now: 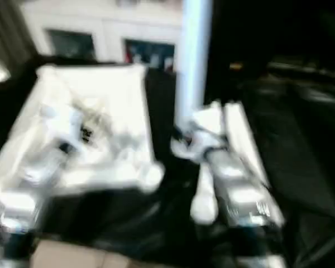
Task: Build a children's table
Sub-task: Move to table
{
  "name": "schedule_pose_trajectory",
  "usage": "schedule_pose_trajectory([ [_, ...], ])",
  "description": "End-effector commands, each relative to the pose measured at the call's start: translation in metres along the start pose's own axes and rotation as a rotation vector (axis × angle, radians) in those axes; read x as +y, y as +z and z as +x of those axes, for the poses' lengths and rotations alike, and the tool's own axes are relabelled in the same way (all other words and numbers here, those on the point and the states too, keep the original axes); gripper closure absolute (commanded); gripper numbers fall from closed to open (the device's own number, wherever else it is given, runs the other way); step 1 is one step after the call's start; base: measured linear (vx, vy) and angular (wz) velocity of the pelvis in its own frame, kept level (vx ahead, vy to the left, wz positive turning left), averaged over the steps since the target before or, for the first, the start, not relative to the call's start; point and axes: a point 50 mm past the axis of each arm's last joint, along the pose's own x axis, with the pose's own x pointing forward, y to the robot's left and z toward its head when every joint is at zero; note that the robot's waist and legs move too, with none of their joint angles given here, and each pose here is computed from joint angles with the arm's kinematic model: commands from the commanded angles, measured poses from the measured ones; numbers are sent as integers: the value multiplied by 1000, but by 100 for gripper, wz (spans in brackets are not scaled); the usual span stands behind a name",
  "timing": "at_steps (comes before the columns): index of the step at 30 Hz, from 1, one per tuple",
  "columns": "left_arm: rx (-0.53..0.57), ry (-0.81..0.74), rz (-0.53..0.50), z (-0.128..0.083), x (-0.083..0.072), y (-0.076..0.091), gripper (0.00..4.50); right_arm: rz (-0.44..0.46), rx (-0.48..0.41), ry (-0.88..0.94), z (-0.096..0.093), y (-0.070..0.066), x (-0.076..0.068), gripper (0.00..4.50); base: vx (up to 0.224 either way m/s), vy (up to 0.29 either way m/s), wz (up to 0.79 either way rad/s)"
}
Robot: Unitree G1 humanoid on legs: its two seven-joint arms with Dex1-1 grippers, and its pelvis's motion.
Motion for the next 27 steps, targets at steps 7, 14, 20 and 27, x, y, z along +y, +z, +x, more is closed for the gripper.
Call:
schedule_pose_trajectory([
  [7, 169, -497, 100, -20, -8, -9, 124, -46, -30, 254, -1, 18, 9, 260, 0, 0, 0],
  [14, 389, -726, 200, -16, -3, -23, 153, -149, 48, 417, -10, 15, 3, 260, -48, 5, 1],
  [20, 459, -713, 290, -4, 6, -23, 205, -158, 58, 441, -16, 17, 0, 260, 0, 0, 0],
  [27, 546, -768, 257, -10, 11, -23, 259, -156, 59, 455, -17, 14, 4, 260, 0, 0, 0],
])
